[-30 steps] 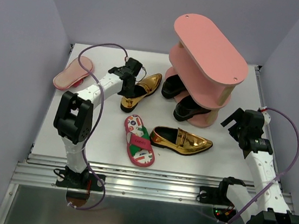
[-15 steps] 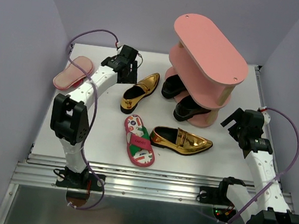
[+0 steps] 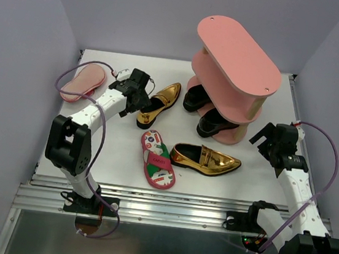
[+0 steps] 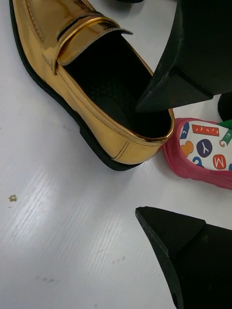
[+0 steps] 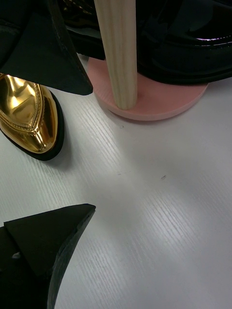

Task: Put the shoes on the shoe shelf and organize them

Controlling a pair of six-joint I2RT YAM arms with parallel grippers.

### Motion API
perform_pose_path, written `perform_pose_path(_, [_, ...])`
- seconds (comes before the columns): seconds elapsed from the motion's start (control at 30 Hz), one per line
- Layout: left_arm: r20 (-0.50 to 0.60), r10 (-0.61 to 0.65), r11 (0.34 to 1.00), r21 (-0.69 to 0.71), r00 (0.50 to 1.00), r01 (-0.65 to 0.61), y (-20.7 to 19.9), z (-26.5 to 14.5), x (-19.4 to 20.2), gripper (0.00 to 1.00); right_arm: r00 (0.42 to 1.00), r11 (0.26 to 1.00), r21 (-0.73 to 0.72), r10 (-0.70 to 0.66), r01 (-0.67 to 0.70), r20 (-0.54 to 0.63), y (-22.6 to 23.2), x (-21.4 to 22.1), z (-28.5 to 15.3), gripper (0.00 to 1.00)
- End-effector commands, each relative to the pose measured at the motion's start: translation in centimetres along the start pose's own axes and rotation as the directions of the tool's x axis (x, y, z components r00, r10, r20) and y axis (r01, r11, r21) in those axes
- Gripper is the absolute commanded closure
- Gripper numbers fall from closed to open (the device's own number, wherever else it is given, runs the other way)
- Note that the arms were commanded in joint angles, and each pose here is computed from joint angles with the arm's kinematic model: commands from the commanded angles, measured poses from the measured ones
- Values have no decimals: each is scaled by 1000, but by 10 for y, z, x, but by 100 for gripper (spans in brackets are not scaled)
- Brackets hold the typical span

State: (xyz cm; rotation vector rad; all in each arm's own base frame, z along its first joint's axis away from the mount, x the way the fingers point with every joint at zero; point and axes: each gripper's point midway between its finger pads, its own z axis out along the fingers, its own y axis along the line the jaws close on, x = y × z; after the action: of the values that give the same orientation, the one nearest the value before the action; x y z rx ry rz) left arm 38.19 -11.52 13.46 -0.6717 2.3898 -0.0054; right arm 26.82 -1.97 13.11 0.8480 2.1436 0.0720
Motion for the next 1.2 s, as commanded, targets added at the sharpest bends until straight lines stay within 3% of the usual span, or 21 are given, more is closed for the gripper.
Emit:
perform_pose_path(0.0, [-20,-148,988,30,989,149,-5,1,14,15,999,999,-43,13,-11,40,13,-15,0,0])
perform_pose_path(0.2, [-82,-148,988,22,986,151,-6,17,39,30,999,999,-49,14,-12,41,15,-16,0,0])
perform_pose_path(0.27, [-77,-156,987,18,985,158,-5,15,37,52,999,999,-50,14,-12,44,15,-17,0,0])
perform_pose_path(0.3, [-67,-157,987,14,985,158,-3,13,35,68,999,999,-49,13,-11,45,15,-17,-1,0])
perform_pose_path(0.43, [2,-157,987,-20,988,157,6,-2,15,100,999,999,-49,13,-11,47,14,-17,-1,0])
perform_pose_path(0.7, [243,-159,984,-44,957,175,24,-67,-64,100,999,999,-52,13,-11,43,14,-15,-1,0])
perform_pose_path(0.83, [330,-107,992,-34,938,125,28,-99,-94,100,999,999,-52,13,-11,44,13,-15,-1,0])
perform_pose_path(1.17, [371,44,993,82,928,-80,0,-159,-131,100,999,998,-51,23,-21,43,13,-14,-1,0])
